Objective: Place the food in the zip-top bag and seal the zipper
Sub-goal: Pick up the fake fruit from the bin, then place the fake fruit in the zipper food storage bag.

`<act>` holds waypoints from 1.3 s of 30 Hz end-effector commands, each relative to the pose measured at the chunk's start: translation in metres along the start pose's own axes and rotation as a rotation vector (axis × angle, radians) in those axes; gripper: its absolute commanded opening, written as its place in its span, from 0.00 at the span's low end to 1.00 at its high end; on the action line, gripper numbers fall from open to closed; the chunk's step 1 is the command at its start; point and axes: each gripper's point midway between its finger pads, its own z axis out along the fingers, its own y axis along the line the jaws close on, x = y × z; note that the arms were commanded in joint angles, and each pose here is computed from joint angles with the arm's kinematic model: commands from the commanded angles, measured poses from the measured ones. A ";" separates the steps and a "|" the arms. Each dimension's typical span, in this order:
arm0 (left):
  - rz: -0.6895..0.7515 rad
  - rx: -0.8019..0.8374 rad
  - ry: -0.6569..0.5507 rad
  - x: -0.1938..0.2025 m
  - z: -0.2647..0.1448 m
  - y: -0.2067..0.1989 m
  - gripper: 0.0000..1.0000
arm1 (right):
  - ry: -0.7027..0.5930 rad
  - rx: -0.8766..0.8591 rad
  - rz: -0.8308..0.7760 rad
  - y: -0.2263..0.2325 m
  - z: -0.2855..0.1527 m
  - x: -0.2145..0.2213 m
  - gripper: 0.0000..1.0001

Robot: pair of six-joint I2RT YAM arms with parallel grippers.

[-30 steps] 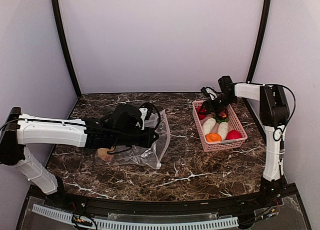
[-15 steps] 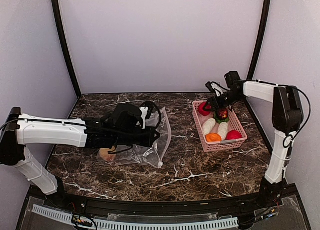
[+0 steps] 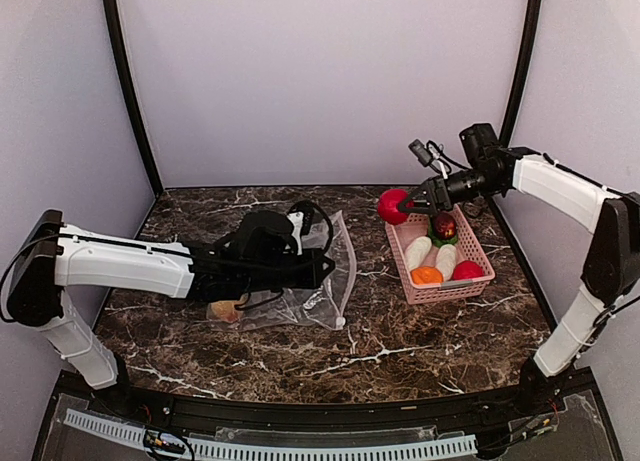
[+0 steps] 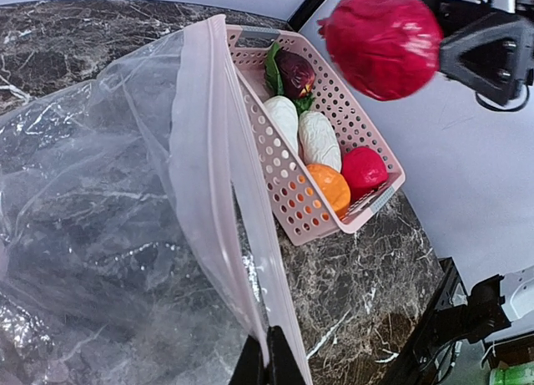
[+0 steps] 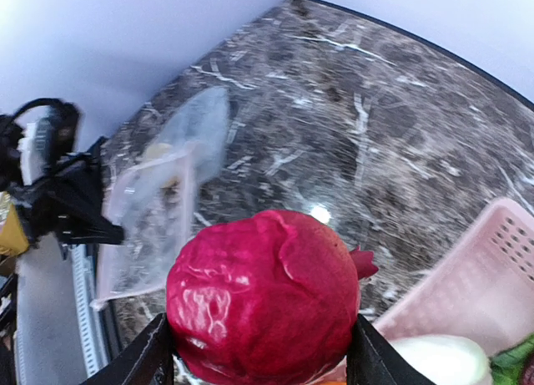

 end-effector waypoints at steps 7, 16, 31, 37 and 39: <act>-0.107 0.150 -0.031 -0.014 0.017 -0.037 0.01 | 0.030 -0.396 -0.125 0.133 0.004 -0.004 0.58; -0.068 0.220 -0.075 -0.026 -0.003 -0.062 0.01 | 0.111 -0.339 -0.144 0.134 0.030 0.017 0.58; -0.012 0.216 -0.086 -0.036 -0.026 -0.078 0.01 | 0.159 -0.193 -0.136 0.106 0.048 0.026 0.58; -0.007 0.199 -0.098 -0.037 -0.024 -0.075 0.01 | 0.182 -0.159 -0.160 0.107 0.054 0.030 0.62; -0.014 0.193 -0.098 -0.037 -0.023 -0.073 0.01 | 0.195 -0.152 -0.175 0.111 0.058 0.033 0.64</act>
